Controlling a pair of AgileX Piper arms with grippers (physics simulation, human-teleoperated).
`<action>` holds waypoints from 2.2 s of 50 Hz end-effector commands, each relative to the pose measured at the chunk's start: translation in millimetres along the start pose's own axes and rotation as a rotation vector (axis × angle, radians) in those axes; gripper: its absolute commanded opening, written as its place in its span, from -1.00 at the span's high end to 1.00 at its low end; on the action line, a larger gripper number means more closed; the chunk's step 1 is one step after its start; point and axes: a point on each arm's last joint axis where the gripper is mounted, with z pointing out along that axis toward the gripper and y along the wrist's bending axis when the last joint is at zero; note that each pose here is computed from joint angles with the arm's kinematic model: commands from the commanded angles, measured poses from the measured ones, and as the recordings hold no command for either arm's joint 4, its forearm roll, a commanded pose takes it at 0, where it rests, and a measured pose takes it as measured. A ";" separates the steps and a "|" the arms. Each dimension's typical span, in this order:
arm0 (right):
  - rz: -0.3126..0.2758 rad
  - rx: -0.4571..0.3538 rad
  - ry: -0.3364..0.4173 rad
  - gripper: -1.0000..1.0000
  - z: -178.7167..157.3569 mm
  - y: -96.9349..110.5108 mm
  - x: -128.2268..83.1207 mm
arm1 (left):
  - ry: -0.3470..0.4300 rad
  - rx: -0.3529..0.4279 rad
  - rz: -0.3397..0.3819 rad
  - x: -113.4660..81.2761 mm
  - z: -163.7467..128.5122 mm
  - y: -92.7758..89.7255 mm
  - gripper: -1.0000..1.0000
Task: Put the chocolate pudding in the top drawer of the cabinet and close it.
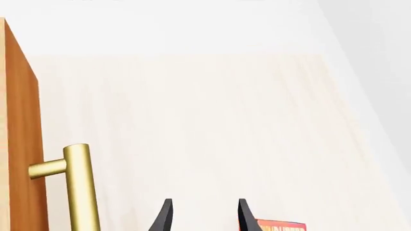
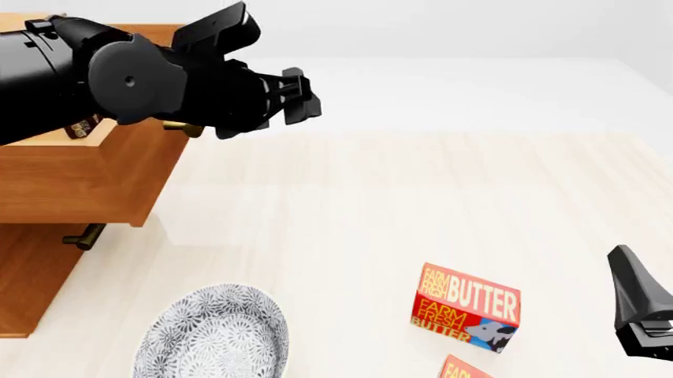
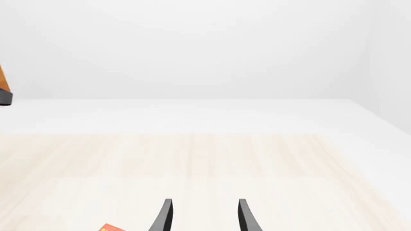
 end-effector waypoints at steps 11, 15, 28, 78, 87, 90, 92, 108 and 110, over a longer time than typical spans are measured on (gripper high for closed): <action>0.000 0.000 0.000 -1.00 0.0 0.0 0.0 | -0.013 -0.040 -0.032 1.4 1.7 19.5 -1.00; 0.000 0.000 0.000 -1.00 0.0 0.0 0.0 | -0.019 -0.047 -0.039 1.0 -0.2 23.5 -1.00; 0.000 0.000 0.000 -1.00 0.0 0.0 0.0 | -0.039 -0.077 -0.043 -2.3 -6.3 36.7 -1.00; 0.000 0.000 0.000 -1.00 0.0 0.0 0.0 | -0.074 -0.149 -0.055 -2.2 -9.3 69.8 -1.00; 0.000 0.000 0.000 -1.00 0.0 0.0 0.0 | -0.082 -0.156 -0.058 -2.4 -12.9 72.9 -1.00; 0.000 0.000 0.000 -1.00 0.0 0.0 0.0 | -0.086 -0.160 -0.050 -5.7 -15.3 73.4 -1.00; 0.000 0.000 0.000 -1.00 0.0 0.0 0.0 | -0.088 -0.166 -0.050 -6.0 -15.6 75.8 -1.00; 0.000 0.000 0.000 -1.00 0.0 0.0 0.0 | -0.092 -0.186 -0.058 -4.3 -15.5 84.6 -1.00; 0.000 0.000 0.000 -1.00 0.0 0.0 0.0 | -0.096 -0.191 -0.059 -5.0 -17.3 86.4 -1.00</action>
